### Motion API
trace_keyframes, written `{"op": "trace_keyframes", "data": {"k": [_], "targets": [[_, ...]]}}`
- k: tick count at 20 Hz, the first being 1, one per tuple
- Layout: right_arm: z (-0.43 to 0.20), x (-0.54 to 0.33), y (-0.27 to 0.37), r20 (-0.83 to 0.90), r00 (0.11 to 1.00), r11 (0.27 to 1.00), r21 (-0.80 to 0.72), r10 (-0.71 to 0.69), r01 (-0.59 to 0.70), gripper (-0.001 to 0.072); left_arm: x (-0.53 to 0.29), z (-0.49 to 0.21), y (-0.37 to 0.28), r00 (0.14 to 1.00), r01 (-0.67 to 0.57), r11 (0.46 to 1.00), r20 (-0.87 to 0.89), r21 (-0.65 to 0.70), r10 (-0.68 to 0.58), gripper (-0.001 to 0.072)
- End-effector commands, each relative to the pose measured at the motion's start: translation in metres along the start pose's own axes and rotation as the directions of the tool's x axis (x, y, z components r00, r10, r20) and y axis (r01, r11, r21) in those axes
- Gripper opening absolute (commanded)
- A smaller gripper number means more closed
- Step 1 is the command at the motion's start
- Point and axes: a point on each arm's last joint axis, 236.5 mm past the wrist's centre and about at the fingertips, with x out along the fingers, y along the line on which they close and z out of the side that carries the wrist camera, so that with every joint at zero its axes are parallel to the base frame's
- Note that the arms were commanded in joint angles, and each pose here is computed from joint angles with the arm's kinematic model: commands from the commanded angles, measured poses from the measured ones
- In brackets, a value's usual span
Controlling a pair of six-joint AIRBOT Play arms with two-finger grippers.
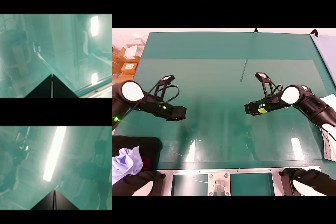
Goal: Fold the shirts.
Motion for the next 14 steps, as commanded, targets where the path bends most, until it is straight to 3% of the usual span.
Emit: {"op": "trace_keyframes", "data": {"k": [1,7,10,11,12,14], "targets": [[0.000,0.000,0.000,0.000,1.000,1.000,-0.001,0.001,-0.001,0.0014,0.000,0.000,0.000,1.000,0.000,1.000,0.001,0.000,0.000,0.0030],[0.000,0.000,0.000,0.000,1.000,1.000,-0.001,0.000,0.000,0.0013,0.000,0.000,0.003,1.000,-0.014,1.000,0.000,0.005,0.014,0.0030],[0.000,0.000,0.000,0.000,1.000,1.000,-0.001,0.000,0.000,0.0014,-0.002,-0.001,0.030,0.992,-0.129,0.992,-0.004,-0.006,0.129,0.0031],[0.000,0.000,0.000,0.000,1.000,1.000,-0.001,0.001,-0.001,0.0014,-0.006,-0.001,0.051,0.977,-0.214,0.977,-0.002,-0.017,0.214,0.0251],[0.000,0.000,0.000,0.000,1.000,1.000,-0.001,0.000,0.000,0.0013,-0.012,0.001,0.074,0.950,-0.313,0.949,0.004,-0.038,0.314,0.0720],[0.000,0.000,0.000,0.000,1.000,1.000,-0.001,0.000,0.000,0.0014,-0.030,0.000,0.118,0.868,-0.496,0.868,0.000,-0.026,0.496,0.0720]]}}
